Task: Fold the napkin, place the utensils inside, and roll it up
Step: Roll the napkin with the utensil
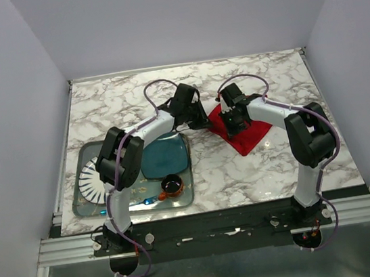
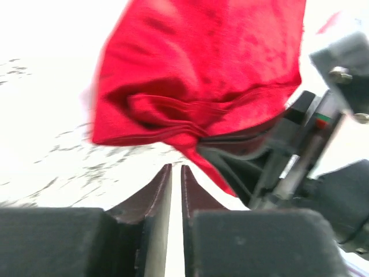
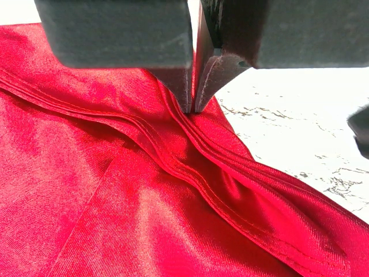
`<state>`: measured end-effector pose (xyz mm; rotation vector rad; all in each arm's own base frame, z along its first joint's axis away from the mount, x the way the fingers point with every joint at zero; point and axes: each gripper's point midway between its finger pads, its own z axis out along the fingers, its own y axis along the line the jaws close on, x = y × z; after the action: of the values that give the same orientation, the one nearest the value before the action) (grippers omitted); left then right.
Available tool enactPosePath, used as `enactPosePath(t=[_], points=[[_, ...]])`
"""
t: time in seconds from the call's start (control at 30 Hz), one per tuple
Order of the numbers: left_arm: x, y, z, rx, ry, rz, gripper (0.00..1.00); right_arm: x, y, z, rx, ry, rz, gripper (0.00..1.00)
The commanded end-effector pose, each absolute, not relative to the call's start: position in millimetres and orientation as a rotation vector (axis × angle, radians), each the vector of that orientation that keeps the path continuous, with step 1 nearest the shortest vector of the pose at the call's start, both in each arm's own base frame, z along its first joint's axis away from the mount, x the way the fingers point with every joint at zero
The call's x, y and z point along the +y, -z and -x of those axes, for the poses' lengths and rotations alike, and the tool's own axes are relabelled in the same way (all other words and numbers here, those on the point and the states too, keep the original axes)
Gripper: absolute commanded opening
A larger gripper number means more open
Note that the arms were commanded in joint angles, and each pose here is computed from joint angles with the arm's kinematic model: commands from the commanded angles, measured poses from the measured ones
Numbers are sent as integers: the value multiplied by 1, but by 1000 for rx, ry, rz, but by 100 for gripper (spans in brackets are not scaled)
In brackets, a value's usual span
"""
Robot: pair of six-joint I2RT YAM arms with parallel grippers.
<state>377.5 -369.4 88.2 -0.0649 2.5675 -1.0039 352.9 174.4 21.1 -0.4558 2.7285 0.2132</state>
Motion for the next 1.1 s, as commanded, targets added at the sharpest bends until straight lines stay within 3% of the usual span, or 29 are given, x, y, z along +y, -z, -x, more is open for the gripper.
enactPosePath(t=[0.0,0.07,0.2,1.07], points=[[-337,-71,-376,2614,860,118,16,155,19,-334,2854,-127,480,12],[-336,-63,-374,2638,871,127,9,155,19,-334,2851,-127,484,12],[-334,-50,-377,2662,854,142,6,157,17,-336,2846,-132,490,12],[-371,-56,-413,2591,990,149,4,156,21,-338,2857,-116,515,12]])
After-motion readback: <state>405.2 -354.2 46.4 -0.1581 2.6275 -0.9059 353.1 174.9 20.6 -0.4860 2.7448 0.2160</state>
